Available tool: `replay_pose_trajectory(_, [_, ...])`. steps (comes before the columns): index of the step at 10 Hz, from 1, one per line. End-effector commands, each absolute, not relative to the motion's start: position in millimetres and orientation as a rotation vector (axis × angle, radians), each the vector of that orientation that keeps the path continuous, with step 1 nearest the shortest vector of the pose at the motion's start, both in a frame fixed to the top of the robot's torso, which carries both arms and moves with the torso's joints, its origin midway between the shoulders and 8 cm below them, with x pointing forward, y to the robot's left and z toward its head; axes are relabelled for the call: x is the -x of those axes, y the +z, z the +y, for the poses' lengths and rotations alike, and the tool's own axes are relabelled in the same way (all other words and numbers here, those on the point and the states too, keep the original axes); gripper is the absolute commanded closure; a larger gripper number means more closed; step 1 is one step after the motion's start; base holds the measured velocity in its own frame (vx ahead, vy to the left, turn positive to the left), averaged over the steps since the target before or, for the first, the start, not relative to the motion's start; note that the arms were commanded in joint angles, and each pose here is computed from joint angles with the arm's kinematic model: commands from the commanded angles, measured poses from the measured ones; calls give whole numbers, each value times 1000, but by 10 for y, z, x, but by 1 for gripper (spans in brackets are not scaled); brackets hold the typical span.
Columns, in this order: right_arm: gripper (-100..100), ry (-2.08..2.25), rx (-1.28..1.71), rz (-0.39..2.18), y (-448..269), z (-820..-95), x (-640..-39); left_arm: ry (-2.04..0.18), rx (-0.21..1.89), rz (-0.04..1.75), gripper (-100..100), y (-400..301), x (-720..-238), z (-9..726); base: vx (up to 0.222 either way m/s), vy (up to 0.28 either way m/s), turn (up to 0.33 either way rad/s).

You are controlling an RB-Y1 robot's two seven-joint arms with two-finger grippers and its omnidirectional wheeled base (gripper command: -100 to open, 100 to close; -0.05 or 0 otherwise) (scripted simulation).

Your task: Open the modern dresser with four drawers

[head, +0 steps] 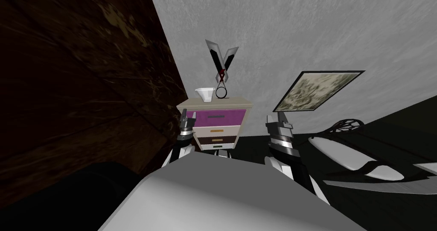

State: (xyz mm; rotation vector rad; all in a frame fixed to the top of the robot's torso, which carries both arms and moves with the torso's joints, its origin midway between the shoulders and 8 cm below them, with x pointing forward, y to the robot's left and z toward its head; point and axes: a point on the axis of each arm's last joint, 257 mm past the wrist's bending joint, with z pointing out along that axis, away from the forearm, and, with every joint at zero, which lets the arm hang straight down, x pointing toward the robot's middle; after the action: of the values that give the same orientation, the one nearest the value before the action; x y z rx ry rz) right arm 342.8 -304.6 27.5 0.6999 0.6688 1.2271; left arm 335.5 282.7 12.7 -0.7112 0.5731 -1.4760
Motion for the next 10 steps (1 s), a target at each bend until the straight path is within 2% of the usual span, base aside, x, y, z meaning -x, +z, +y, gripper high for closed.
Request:
replay_pose_trajectory(1, [0,1227,-700,669,275,-3046,-3428,-1471,734,646,-100,39,-3422,2823,6,-64,38])
replay_pose_trajectory(10, [0,1227,-700,669,275,-3046,-3428,-1445,886,733,-100,-246,-3573,2922,14,-50,26])
